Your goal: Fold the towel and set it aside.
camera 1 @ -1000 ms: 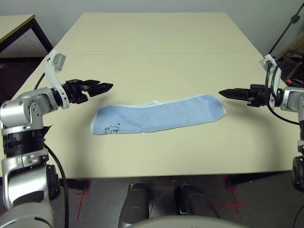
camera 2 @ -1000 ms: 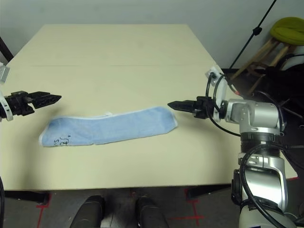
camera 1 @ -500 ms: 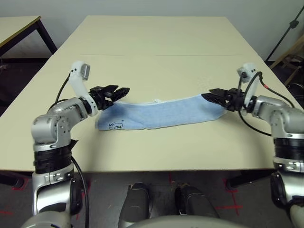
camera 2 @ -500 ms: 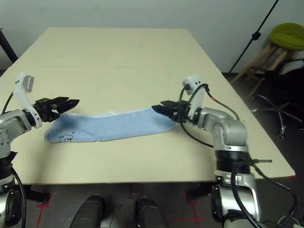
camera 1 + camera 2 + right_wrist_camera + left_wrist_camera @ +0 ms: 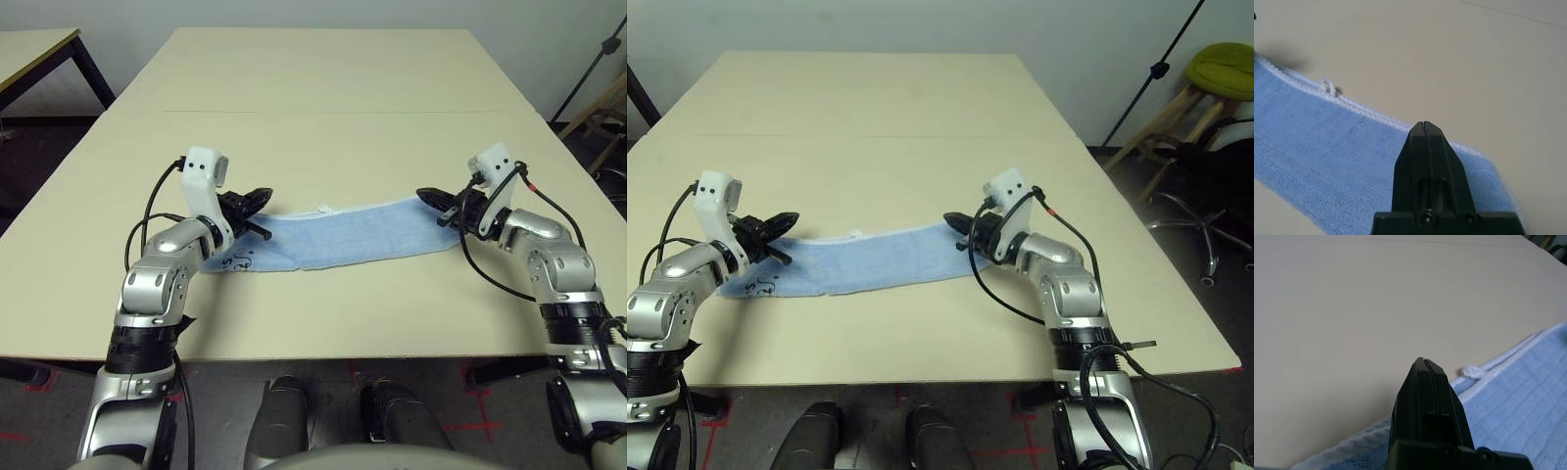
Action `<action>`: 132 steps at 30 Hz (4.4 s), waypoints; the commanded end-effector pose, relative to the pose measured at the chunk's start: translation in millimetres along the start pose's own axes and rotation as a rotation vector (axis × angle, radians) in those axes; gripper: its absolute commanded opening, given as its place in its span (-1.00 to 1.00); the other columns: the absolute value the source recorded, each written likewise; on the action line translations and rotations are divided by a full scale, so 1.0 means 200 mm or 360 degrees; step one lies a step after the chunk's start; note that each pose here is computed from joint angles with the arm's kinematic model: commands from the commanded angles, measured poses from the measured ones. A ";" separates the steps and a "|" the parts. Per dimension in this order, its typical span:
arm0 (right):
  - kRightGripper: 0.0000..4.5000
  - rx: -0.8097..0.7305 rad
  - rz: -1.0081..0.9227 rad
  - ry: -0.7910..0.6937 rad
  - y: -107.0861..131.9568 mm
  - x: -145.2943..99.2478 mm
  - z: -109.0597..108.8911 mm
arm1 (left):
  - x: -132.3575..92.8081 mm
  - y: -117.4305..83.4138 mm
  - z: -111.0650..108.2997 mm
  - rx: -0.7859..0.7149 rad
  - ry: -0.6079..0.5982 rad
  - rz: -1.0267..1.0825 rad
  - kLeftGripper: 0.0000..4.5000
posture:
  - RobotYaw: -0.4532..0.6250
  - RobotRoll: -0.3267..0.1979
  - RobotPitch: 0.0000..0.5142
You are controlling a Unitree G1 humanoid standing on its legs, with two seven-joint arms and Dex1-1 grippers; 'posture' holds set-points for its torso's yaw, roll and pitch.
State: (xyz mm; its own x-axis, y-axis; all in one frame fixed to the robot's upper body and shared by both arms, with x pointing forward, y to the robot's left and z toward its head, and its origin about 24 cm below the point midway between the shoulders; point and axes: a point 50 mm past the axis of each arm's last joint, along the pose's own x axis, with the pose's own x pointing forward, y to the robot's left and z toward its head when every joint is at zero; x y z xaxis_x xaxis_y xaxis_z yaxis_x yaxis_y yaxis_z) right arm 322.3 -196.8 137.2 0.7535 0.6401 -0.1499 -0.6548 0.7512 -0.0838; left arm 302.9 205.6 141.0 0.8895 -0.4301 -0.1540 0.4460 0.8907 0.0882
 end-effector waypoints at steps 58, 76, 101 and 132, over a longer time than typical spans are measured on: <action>0.99 0.1033 -0.0177 0.0509 -0.22 -0.40 0.07 | -0.19 0.41 0.11 0.0080 0.0145 0.0117 1.00 | 0.03 0.25 -0.39; 0.99 0.1468 -0.0355 0.0527 -0.09 -0.37 -0.16 | -0.20 0.42 0.11 0.0139 0.0147 0.0078 1.00 | 0.05 0.25 -0.43; -0.23 0.1627 -0.0493 0.0321 0.01 -0.17 -0.25 | -0.22 0.39 0.07 0.0221 0.0129 -0.0072 1.00 | 0.05 0.25 -0.45; -0.99 0.1616 -0.0658 0.0097 -0.10 -0.28 -0.21 | -0.41 0.51 -0.03 0.0233 -0.0073 -0.0637 1.00 | 0.02 0.25 -0.46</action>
State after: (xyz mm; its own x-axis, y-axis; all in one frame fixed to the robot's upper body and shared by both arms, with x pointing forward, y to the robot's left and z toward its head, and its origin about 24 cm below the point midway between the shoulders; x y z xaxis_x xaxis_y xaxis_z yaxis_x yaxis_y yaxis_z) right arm 295.9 -249.3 107.2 0.8771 0.3347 -0.3445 0.0039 0.7122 0.7019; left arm 274.0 335.5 161.8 0.6646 -0.7307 -0.1562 0.7464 0.6398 0.1831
